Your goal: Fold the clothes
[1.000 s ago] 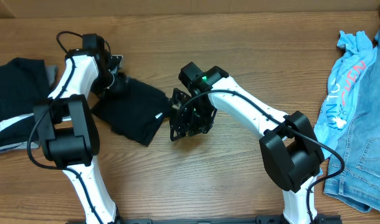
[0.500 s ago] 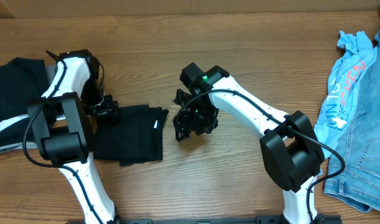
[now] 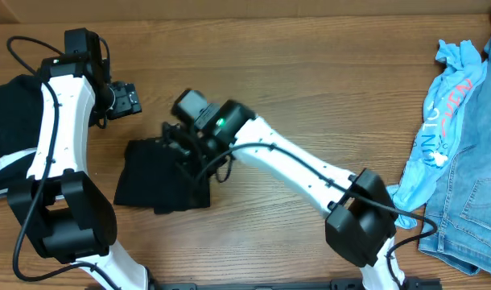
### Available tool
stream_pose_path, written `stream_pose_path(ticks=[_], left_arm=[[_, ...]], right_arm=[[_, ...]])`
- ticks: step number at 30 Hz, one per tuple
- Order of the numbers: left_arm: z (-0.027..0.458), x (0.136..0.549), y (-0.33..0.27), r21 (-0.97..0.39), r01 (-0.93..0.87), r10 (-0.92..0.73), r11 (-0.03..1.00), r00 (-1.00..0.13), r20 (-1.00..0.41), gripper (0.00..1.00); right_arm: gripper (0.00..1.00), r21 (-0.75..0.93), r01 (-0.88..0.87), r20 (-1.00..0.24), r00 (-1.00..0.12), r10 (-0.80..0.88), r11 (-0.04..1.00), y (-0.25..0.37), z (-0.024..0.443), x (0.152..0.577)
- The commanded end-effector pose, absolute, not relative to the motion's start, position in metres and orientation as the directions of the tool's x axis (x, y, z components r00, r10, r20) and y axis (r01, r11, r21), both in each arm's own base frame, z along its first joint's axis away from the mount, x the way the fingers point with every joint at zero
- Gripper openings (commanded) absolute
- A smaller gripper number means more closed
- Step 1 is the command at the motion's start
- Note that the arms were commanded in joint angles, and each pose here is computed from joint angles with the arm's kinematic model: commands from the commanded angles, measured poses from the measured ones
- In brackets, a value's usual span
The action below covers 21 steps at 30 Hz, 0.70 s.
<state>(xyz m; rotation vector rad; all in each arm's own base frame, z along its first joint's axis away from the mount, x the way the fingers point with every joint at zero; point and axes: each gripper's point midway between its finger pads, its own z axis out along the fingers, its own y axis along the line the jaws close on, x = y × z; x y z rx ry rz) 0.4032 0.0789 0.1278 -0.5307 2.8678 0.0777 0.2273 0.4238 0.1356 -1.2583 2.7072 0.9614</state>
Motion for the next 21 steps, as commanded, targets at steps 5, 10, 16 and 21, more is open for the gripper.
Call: stream_pose_path(ticks=[5, 10, 16, 21], left_arm=[[0.196, 0.392, 0.132, -0.144, -0.506, -0.518, 0.850, -0.759, -0.395, 0.90], [0.228, 0.376, 0.136, -0.169, -0.500, -0.517, 0.850, -0.726, -0.453, 0.91], [0.225, 0.368, 0.132, -0.162, -0.502, -0.519, 0.850, -0.744, -0.421, 0.91], [0.221, 0.365, 0.116, -0.167, -0.417, -0.449, 0.893, -0.804, -0.391, 0.91]], right_arm=[[0.04, 0.557, -0.587, -0.138, -0.763, -0.632, 0.587, 0.428, 0.074, 0.222], [0.04, 0.493, -0.510, 0.041, -0.796, -0.604, 0.705, 0.407, -0.008, 0.223], [0.10, 0.081, -0.496, 0.010, -0.867, -0.498, 0.865, 0.286, -0.033, 0.331], [0.29, -0.093, -0.504, -0.101, -0.853, -0.512, 0.859, 0.249, -0.023, 0.390]])
